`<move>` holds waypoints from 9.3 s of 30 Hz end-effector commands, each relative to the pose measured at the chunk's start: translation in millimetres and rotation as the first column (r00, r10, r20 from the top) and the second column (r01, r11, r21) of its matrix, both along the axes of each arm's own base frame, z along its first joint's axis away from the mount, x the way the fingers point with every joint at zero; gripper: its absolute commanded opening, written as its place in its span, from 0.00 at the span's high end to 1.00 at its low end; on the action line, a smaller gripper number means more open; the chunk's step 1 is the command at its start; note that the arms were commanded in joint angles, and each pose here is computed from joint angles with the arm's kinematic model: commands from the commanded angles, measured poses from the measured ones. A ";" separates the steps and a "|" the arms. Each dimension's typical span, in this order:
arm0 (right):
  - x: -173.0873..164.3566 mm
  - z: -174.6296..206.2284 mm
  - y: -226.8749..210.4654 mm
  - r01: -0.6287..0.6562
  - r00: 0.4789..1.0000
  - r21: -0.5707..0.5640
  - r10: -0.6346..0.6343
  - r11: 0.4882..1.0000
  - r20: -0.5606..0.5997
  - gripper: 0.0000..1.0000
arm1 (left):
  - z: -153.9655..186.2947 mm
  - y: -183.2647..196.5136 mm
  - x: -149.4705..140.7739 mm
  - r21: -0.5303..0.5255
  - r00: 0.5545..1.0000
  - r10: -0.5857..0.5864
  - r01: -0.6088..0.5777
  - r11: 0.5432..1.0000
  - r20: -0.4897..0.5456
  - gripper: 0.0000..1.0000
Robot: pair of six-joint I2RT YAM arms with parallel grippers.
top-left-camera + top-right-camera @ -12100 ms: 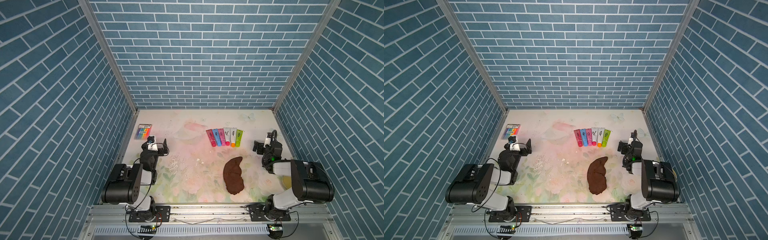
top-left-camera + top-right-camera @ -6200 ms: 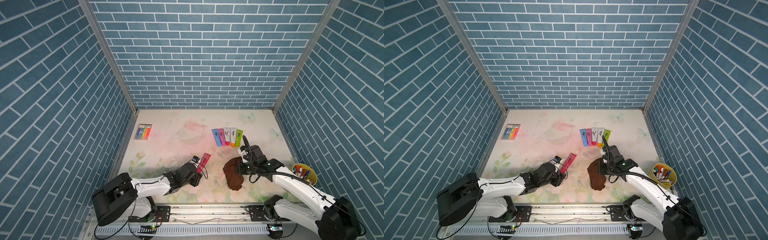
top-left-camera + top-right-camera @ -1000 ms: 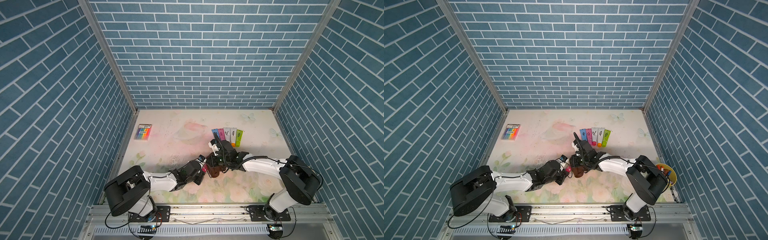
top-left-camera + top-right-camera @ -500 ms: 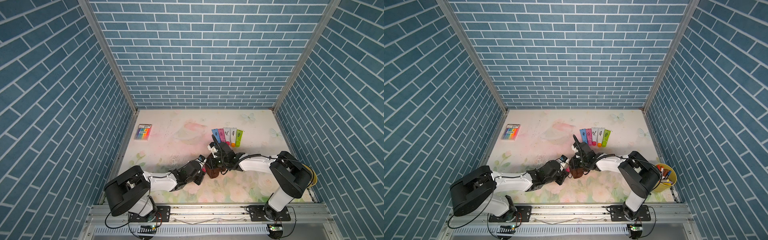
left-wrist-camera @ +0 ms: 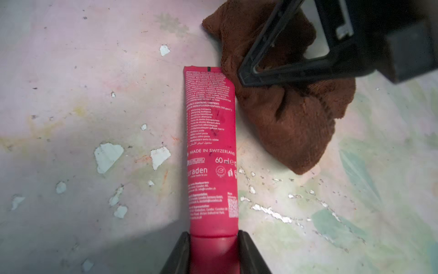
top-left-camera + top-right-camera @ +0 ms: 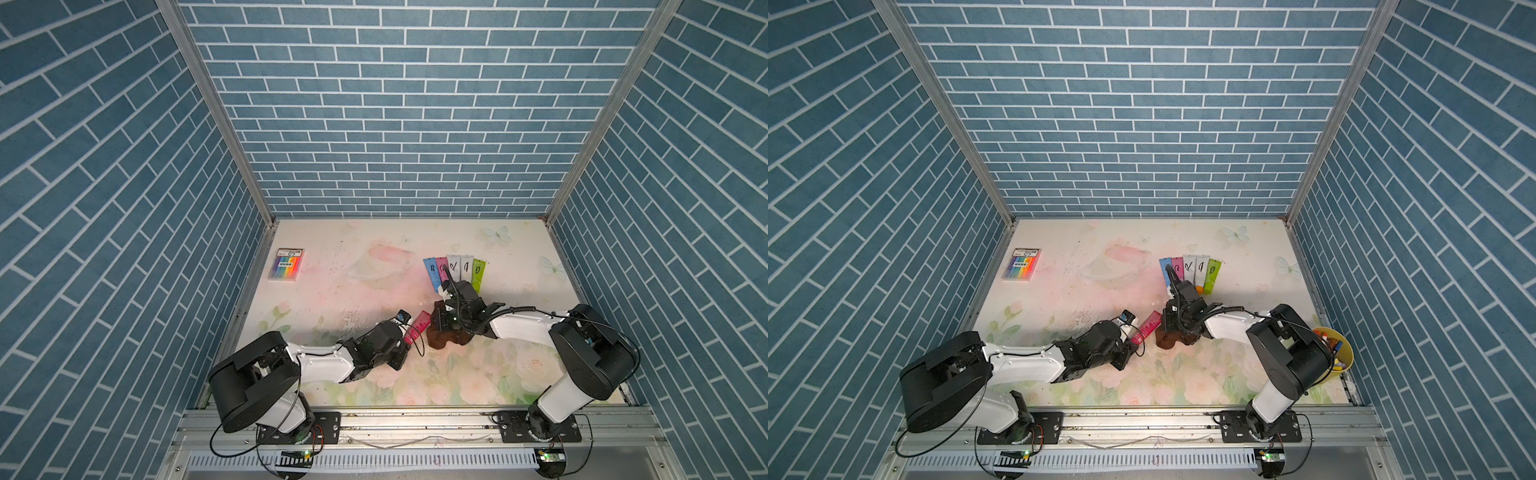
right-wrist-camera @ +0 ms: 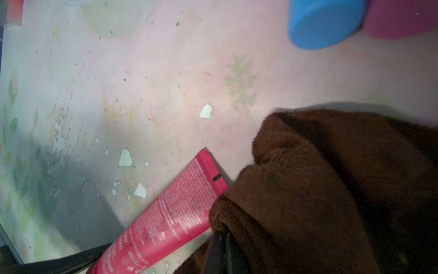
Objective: Wipe the surface of the toothpaste tube
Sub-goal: Wipe the dirt from the toothpaste tube, then adjust the toothpaste at the center of the board, then move the toothpaste to the center of the board.
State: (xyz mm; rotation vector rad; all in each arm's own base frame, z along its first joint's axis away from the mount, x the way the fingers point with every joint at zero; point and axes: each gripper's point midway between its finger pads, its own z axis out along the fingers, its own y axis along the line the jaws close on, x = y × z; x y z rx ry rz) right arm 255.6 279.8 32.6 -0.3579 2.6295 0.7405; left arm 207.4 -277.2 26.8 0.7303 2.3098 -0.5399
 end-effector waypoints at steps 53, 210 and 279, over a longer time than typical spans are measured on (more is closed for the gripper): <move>7.0 -44.6 -37.8 0.066 0.991 -0.097 -0.076 0.993 -0.112 1.00 | 2.5 -10.0 -8.9 0.036 0.998 -0.042 0.041 0.999 0.039 0.88; -60.2 22.6 -117.1 0.115 0.993 -0.214 -0.107 0.970 0.050 1.00 | 2.0 12.8 48.2 -0.279 0.826 0.401 -0.524 0.805 -0.396 0.54; -60.7 18.7 -115.7 0.102 0.995 -0.222 -0.096 0.970 0.039 1.00 | 82.1 20.2 51.9 0.115 0.896 0.416 -0.435 0.893 0.156 0.36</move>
